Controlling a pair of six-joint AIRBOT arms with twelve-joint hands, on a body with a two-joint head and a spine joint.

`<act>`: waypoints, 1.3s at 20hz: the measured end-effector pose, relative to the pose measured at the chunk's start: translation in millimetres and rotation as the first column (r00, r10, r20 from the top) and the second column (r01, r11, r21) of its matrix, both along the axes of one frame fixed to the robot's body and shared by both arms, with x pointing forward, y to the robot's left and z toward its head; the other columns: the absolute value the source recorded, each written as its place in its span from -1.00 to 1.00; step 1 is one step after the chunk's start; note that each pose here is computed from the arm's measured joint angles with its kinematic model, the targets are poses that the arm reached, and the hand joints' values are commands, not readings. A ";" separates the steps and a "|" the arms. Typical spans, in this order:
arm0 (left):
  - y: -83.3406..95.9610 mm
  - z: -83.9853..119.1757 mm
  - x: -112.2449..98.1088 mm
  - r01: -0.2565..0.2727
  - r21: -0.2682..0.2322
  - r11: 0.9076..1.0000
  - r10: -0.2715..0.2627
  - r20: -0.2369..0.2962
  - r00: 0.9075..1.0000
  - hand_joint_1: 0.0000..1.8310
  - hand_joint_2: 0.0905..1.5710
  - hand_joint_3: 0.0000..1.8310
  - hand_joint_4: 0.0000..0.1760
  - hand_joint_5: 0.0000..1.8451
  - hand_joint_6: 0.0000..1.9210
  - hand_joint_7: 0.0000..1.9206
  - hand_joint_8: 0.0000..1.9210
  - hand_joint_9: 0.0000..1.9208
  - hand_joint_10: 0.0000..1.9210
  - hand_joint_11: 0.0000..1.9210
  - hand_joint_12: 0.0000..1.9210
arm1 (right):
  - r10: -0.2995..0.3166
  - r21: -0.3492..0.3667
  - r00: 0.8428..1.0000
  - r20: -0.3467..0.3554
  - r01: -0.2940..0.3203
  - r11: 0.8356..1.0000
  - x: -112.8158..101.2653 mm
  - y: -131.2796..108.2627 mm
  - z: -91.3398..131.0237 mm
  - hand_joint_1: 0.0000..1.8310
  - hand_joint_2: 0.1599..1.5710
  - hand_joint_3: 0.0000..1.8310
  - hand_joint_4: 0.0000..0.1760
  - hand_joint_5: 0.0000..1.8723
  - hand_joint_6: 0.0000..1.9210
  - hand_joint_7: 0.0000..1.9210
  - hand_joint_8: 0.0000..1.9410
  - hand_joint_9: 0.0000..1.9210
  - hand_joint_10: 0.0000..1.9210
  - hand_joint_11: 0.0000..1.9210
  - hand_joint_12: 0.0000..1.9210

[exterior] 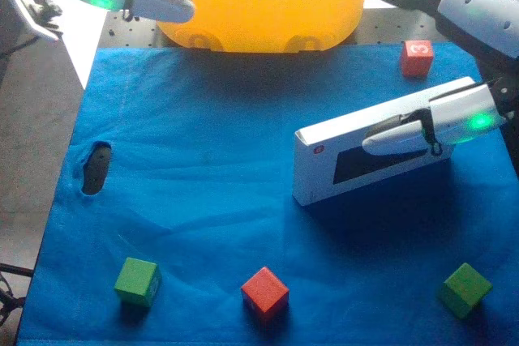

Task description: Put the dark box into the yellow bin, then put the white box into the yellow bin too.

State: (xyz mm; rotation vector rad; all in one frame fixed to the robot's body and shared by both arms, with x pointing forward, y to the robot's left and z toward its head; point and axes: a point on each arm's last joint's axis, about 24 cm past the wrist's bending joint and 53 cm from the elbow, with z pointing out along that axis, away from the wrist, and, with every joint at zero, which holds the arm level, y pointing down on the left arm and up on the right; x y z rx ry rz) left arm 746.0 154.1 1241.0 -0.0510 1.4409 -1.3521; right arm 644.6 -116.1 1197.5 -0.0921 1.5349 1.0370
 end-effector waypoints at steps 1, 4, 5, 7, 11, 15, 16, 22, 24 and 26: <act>-0.2 -4.6 -6.6 0.005 0.016 1.000 -0.005 0.003 1.000 0.01 -0.16 -1.00 0.78 -0.84 -1.00 -0.82 -1.00 -0.87 -1.00 -0.91 -1.00 | 0.000 -0.011 1.000 -0.011 0.000 1.000 0.8 0.4 -4.0 -0.22 -0.36 -1.00 0.80 -0.77 -0.99 -0.72 -0.99 -0.75 -1.00 -0.87 -0.93; -4.8 -25.3 -19.4 0.018 0.032 0.999 -0.017 -0.021 1.000 0.00 -0.18 -1.00 0.96 -0.83 -1.00 -0.82 -1.00 -0.86 -0.99 -0.90 -0.99 | 0.013 -0.021 0.999 -0.032 -0.013 1.000 -1.1 6.7 -14.9 -0.18 -0.31 -0.99 0.32 -0.78 -0.99 -0.75 -0.99 -0.78 -0.99 -0.89 -0.94; -4.7 -33.8 -21.4 0.017 0.045 0.999 -0.016 -0.033 0.999 -0.06 -0.20 -1.00 0.99 -0.84 -1.00 -0.82 -1.00 -0.85 -0.99 -0.88 -0.99 | 0.021 -0.034 0.999 -0.043 -0.022 0.999 -1.7 10.3 -21.5 -0.16 -0.31 -0.99 0.32 -0.78 -0.99 -0.77 -1.00 -0.82 -1.00 -0.91 -0.94; 2.1 -45.1 -22.7 -0.002 0.072 0.997 0.005 -0.048 0.999 -0.08 -0.16 -1.00 1.00 -0.89 -1.00 -0.88 -1.00 -0.92 -1.00 -0.93 -1.00 | 0.021 -0.052 0.998 -0.067 -0.025 0.998 1.6 13.4 -33.1 -0.17 -0.33 -1.00 0.10 -0.77 -0.99 -0.78 -1.00 -0.87 -0.99 -0.91 -0.94; 22.4 -72.0 -23.7 -0.064 0.089 0.994 0.073 -0.106 0.992 0.00 -0.14 -0.99 0.99 -0.94 -1.00 -0.97 -1.00 -0.99 -1.00 -0.98 -1.00 | 0.008 -0.080 0.993 -0.117 -0.017 0.997 6.1 12.7 -54.1 -0.18 -0.32 -0.99 -0.73 -0.74 -1.00 -0.73 -0.99 -0.78 -0.99 -0.83 -0.89; 27.3 -95.7 -32.2 -0.079 0.109 0.991 0.094 -0.137 0.986 -0.09 -0.10 -0.99 0.74 -0.92 -0.99 -0.96 -0.99 -0.98 -1.00 -0.95 -0.99 | 0.003 -0.104 0.986 -0.164 -0.021 0.994 4.1 13.0 -76.1 -0.13 -0.24 -0.99 -1.00 -0.69 -0.99 -0.70 -1.00 -0.73 -1.00 -0.76 -0.85; 28.2 -104.7 -35.8 -0.080 0.115 0.990 0.097 -0.156 0.983 -0.09 -0.09 -0.99 0.87 -0.93 -1.00 -0.97 -1.00 -1.00 -1.00 -0.99 -1.00 | -0.002 -0.111 0.984 -0.176 -0.018 0.994 4.4 11.7 -81.4 -0.08 -0.21 -1.00 -1.00 -0.63 -0.99 -0.64 -1.00 -0.70 -1.00 -0.77 -0.84; 38.0 -110.9 -37.0 -0.109 0.086 0.990 0.123 -0.180 0.976 -0.06 -0.07 -0.99 0.80 -0.96 -1.00 -1.00 -1.00 -1.00 -1.00 -1.00 -1.00 | 0.005 -0.110 0.980 -0.197 -0.027 0.994 4.2 18.7 -92.5 0.26 0.06 -0.99 -1.00 -0.19 -0.99 -0.11 -0.98 -0.18 -0.98 -0.56 -0.41; 38.0 -110.4 -37.5 -0.107 0.083 0.991 0.121 -0.178 0.977 -0.07 -0.09 -1.00 0.98 -0.99 -1.00 -1.00 -1.00 -1.00 -1.00 -1.00 -1.00 | 0.001 -0.104 0.977 -0.212 -0.024 0.994 5.9 20.6 -97.3 0.49 0.23 -1.00 -1.00 0.02 -0.34 0.28 -0.63 0.16 -0.27 -0.18 -0.08; 37.8 -109.2 -37.7 -0.108 0.076 0.991 0.121 -0.177 0.977 -0.08 -0.11 -1.00 1.00 -0.99 -1.00 -1.00 -1.00 -1.00 -1.00 -1.00 -1.00 | -0.002 -0.098 0.976 -0.217 -0.019 0.995 7.2 21.0 -98.4 0.51 0.33 -1.00 -1.00 -0.07 0.05 0.14 -0.20 0.03 0.15 -0.11 -0.04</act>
